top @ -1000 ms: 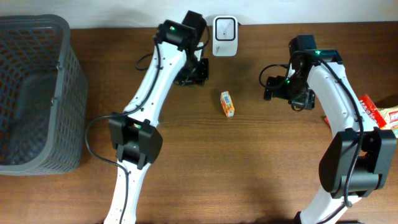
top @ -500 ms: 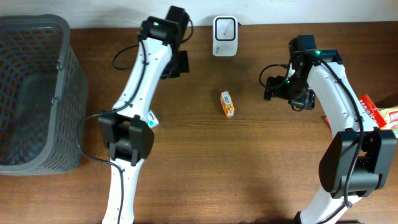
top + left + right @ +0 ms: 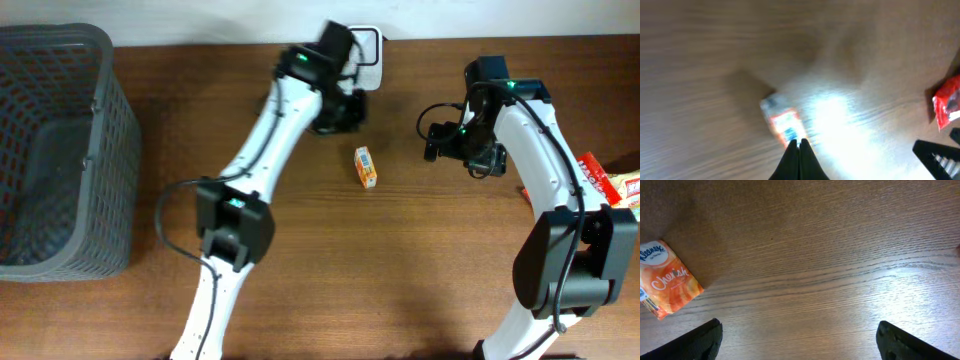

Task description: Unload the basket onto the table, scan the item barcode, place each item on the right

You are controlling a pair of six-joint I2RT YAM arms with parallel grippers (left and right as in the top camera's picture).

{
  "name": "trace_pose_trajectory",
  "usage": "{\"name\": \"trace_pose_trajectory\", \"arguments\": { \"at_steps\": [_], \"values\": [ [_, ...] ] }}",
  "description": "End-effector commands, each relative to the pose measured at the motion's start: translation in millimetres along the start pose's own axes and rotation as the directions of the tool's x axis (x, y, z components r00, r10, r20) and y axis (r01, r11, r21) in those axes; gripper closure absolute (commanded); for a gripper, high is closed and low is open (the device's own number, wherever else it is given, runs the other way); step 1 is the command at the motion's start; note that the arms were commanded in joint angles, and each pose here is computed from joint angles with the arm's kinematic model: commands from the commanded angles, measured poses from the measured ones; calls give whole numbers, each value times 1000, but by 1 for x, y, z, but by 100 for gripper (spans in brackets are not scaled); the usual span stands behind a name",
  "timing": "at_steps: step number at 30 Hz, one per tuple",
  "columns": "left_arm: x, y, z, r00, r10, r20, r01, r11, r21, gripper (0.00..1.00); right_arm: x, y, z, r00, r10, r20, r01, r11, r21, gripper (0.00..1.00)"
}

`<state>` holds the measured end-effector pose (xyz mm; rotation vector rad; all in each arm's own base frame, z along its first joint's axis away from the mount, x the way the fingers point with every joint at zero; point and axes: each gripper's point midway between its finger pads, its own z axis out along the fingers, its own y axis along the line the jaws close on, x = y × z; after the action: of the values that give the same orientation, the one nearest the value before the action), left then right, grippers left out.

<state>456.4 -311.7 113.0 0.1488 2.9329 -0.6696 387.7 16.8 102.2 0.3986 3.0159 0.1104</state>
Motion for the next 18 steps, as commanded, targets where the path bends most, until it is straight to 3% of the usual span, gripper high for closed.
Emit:
{"name": "trace_pose_trajectory", "arguments": {
  "at_steps": [1,8,12,18],
  "values": [
    [16,-7,43,996,-23,-81,25,999,23,100,2,-3,4,1000,11,-14,-11,1000,3,2],
    [29,-12,74,992,-3,-124,6,1000,19,100,2,-3,4,1000,11,-14,-11,1000,3,1],
    [25,31,70,997,-19,-74,3,978,-210,100,2,-3,4,1000,12,-14,-11,1000,3,1],
    [21,66,48,998,-37,-47,16,926,-377,100,2,-3,4,1000,11,-14,-11,1000,3,2]
  ]
}}
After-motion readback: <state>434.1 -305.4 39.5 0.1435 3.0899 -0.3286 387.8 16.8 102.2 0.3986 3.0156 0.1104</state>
